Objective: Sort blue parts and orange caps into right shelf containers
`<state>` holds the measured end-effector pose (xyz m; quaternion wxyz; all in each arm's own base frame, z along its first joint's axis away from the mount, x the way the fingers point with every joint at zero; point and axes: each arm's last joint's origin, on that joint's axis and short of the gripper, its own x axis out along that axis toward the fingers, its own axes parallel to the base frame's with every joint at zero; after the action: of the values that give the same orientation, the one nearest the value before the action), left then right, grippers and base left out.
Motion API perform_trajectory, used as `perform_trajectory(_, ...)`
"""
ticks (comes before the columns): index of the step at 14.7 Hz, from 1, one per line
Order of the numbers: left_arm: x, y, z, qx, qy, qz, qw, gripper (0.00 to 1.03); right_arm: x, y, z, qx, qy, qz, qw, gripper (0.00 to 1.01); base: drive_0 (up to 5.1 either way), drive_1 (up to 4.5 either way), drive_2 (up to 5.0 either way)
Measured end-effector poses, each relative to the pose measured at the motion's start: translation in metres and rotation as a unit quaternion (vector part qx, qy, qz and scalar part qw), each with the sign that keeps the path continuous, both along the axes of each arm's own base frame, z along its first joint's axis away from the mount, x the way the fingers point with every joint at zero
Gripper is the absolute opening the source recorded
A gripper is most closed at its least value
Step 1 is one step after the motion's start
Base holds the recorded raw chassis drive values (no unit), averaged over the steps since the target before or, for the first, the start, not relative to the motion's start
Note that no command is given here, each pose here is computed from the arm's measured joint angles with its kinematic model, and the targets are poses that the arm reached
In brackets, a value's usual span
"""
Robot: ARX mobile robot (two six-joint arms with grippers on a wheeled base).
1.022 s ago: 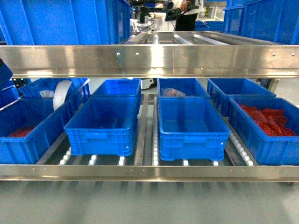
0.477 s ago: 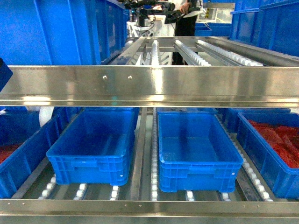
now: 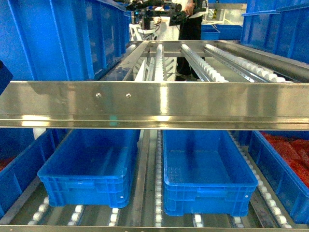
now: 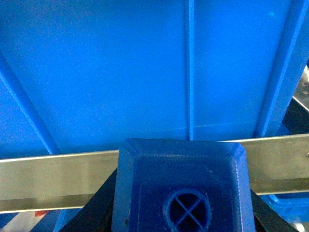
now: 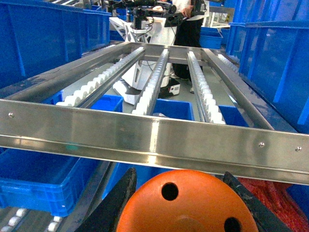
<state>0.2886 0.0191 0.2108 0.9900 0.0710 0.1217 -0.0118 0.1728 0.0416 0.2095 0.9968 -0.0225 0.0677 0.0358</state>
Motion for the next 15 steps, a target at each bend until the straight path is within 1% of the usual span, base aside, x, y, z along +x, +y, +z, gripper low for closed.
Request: perform_trajectory(15,-0.0002,0.0000,0.0006,0.000,-0.001,0.001,1.0000,0.44,-0.0001,0.0000,-0.0005,-0.001,0.002,0.000,1.0000,0.44,0.0,0.00,0.0)
